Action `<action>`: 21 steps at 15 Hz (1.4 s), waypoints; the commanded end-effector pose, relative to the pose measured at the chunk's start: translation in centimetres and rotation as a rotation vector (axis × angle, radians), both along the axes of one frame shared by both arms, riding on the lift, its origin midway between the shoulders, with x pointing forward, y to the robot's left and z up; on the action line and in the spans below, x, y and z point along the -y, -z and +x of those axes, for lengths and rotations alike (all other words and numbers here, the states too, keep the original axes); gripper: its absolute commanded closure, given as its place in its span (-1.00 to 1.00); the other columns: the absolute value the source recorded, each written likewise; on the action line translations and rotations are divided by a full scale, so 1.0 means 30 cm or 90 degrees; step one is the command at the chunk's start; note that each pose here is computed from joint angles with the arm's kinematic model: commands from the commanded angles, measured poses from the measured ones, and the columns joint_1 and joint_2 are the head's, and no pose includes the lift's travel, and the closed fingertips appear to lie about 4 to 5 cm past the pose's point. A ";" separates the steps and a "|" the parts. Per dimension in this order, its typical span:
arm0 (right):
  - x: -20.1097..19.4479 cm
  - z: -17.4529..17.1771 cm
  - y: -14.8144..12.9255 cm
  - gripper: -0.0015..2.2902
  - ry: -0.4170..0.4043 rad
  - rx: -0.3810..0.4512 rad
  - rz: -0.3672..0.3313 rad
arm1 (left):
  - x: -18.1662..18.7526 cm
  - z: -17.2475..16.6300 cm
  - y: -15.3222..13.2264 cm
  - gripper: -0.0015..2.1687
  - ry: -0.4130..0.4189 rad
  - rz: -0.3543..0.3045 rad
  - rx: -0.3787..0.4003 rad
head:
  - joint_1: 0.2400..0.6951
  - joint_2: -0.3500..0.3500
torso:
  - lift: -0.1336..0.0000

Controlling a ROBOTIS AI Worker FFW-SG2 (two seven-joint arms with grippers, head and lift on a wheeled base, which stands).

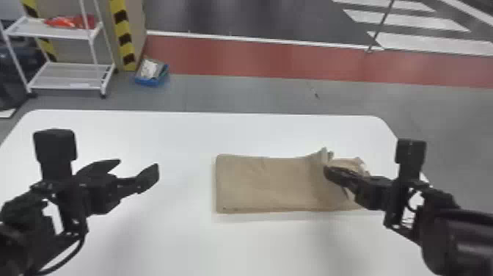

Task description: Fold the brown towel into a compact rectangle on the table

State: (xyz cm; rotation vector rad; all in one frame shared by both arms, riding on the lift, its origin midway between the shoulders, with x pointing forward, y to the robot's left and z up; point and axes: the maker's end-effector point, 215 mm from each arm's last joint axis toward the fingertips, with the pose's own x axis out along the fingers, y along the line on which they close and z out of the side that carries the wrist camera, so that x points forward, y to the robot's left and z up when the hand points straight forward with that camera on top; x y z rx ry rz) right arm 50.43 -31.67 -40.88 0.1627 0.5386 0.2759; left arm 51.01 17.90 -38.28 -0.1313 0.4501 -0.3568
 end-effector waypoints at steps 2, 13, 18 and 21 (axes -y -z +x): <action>0.056 -0.051 -0.224 -0.13 0.015 0.067 0.038 | -0.021 -0.002 0.007 -0.93 -0.006 0.002 -0.004 | 1.00 -0.43 | -0.86; 0.332 -0.045 -0.156 -0.13 0.083 0.063 0.035 | -0.024 -0.024 0.027 -0.93 -0.007 0.004 -0.012 | 1.00 -0.76 | -0.86; 0.467 -0.088 -0.279 -0.13 0.120 0.111 0.028 | -0.029 -0.028 0.027 -0.93 -0.008 0.004 -0.013 | 1.00 -0.75 | -0.86; 0.531 -0.041 -0.163 -0.13 0.126 0.086 0.019 | -0.016 -0.031 0.032 -0.93 -0.003 0.006 -0.014 | 1.00 -0.85 | -0.86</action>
